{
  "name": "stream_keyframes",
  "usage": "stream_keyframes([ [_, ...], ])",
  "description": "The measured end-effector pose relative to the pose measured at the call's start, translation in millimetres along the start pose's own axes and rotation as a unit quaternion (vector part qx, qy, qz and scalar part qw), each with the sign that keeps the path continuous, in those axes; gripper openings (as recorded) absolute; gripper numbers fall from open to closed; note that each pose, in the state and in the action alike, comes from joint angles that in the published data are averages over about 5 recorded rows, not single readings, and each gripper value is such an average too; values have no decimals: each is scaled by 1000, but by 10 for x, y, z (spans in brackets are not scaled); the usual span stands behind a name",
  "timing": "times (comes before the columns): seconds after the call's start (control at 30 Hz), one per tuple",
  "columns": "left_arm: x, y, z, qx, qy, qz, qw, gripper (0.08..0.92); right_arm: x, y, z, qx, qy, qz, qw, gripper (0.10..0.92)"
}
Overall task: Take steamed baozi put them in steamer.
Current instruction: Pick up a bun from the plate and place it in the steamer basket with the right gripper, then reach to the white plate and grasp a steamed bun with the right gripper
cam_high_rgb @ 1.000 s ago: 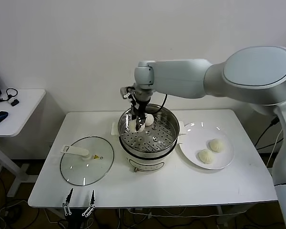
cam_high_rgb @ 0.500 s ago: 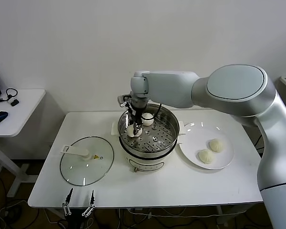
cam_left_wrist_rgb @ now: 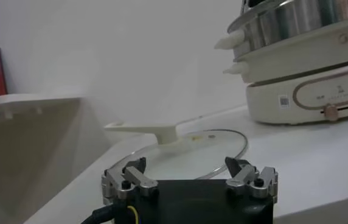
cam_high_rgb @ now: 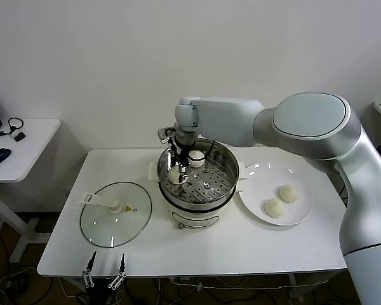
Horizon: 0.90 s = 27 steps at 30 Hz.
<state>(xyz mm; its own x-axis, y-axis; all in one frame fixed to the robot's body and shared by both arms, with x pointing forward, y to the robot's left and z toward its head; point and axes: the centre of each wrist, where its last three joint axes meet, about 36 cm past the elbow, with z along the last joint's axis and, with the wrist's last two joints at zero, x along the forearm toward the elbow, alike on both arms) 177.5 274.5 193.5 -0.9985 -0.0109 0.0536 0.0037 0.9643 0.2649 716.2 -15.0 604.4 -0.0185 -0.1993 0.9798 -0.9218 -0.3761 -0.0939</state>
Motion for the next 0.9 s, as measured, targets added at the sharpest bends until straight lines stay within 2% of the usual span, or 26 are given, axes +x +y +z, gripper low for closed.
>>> stream_keyframes([
  [0.33, 40, 0, -7, -4, 0, 4, 1000, 823, 448, 76, 265, -2, -10, -7, 1000, 823],
  [0.7, 65, -16, 0, -5, 1, 7, 1000, 823, 1087, 370, 935, -21, 26, -14, 999, 823],
  [0.9, 77, -46, 13, -4, 2, 9, 1000, 823, 1189, 683, 1457, -52, 44, -25, 997, 823],
])
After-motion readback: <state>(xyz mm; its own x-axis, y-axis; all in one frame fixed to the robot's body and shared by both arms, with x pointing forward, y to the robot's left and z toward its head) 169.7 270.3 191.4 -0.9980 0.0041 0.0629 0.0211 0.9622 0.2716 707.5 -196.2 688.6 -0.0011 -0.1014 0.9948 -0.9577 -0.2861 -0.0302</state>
